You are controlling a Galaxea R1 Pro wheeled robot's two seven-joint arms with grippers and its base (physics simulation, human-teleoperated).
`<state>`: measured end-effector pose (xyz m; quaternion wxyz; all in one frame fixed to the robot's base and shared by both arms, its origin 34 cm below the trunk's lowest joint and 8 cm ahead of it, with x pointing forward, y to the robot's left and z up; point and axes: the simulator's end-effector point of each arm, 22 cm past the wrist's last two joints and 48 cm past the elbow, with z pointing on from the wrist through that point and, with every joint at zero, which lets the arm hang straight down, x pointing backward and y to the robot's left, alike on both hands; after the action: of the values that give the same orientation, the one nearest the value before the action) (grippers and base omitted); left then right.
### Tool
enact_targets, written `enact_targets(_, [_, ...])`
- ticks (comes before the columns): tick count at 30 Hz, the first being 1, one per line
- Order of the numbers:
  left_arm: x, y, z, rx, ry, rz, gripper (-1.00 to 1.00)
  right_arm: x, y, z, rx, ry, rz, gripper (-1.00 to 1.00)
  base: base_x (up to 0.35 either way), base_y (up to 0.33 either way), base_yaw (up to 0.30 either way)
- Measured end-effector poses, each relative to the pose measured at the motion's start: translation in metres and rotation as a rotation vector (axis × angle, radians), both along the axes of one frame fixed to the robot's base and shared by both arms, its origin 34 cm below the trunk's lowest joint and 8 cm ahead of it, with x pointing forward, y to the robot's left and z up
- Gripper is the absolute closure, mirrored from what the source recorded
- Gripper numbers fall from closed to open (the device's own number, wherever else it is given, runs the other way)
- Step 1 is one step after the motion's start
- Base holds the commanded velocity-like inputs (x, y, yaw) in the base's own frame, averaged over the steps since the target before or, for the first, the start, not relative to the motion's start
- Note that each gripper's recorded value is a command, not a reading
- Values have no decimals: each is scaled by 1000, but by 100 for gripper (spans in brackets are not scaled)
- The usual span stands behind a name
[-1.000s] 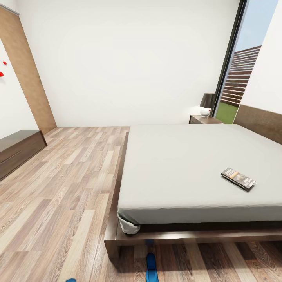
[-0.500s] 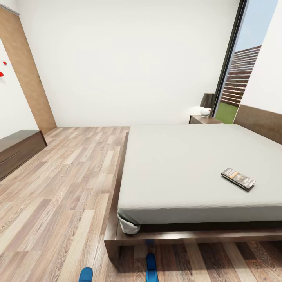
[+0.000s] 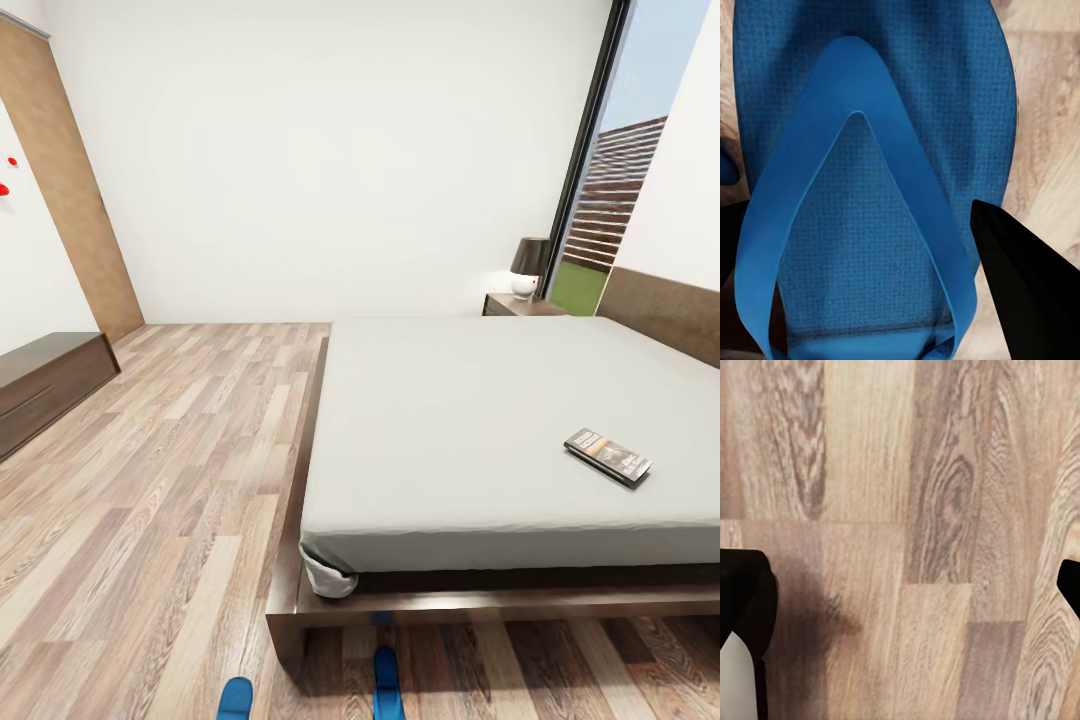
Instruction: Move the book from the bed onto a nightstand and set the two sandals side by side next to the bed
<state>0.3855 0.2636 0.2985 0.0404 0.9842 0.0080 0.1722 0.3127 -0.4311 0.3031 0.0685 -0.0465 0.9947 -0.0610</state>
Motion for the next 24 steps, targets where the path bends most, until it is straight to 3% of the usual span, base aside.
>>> enact_targets(24, [0, -8, 0, -10, -3, -1, 100, 0, 5, -1, 6, -1, 2, -100, 0, 0, 0])
